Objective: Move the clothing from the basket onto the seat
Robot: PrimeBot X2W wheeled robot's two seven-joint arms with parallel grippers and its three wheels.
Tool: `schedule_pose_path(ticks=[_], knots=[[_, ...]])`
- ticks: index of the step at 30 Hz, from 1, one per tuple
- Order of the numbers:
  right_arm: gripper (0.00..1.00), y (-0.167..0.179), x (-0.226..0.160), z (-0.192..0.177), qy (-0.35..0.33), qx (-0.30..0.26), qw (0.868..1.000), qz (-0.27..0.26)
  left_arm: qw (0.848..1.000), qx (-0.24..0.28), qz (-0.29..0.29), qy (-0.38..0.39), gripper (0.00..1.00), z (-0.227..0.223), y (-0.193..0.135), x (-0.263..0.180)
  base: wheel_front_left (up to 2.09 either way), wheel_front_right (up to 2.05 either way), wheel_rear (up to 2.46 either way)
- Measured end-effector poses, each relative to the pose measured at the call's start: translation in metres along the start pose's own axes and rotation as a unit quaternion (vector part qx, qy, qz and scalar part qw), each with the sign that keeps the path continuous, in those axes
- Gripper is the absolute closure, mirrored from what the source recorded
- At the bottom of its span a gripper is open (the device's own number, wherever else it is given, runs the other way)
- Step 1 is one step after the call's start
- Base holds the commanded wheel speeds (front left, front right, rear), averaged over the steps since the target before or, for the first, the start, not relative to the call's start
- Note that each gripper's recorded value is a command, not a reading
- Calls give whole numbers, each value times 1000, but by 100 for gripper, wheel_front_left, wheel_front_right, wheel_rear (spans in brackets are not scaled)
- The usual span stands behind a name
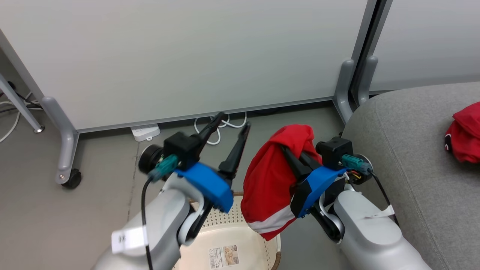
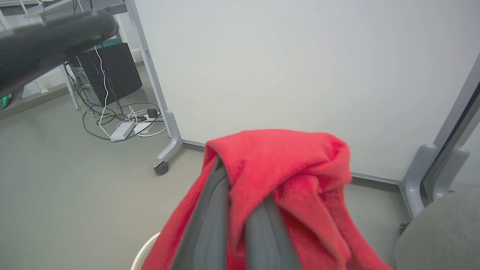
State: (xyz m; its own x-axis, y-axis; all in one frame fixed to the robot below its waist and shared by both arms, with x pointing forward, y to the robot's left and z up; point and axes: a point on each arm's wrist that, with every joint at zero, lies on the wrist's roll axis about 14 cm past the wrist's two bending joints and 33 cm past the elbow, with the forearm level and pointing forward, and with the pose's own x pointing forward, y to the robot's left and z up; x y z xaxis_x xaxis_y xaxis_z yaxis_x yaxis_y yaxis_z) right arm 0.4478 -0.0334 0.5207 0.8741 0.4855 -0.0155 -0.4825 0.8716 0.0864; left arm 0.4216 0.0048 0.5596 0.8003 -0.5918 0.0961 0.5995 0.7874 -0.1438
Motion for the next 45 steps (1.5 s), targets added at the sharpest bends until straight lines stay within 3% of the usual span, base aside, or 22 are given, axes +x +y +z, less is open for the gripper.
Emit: schedule_pose_path(ticks=[12,21,32,45], knots=[[100,-3,1,6,-15,-2,1000,-7,996,-5,85,11,0,-40,32,-72,0,0,0],[100,-3,-2,6,-15,-1,1000,-10,993,-12,120,6,0,-45,42,-88,0,0,0],[100,-20,-12,4,-14,-1,999,-34,994,-16,111,8,0,-51,36,-78,0,0,0],[100,-77,-52,7,-20,-2,993,-119,998,-24,45,24,0,-64,10,-33,0,0,0]])
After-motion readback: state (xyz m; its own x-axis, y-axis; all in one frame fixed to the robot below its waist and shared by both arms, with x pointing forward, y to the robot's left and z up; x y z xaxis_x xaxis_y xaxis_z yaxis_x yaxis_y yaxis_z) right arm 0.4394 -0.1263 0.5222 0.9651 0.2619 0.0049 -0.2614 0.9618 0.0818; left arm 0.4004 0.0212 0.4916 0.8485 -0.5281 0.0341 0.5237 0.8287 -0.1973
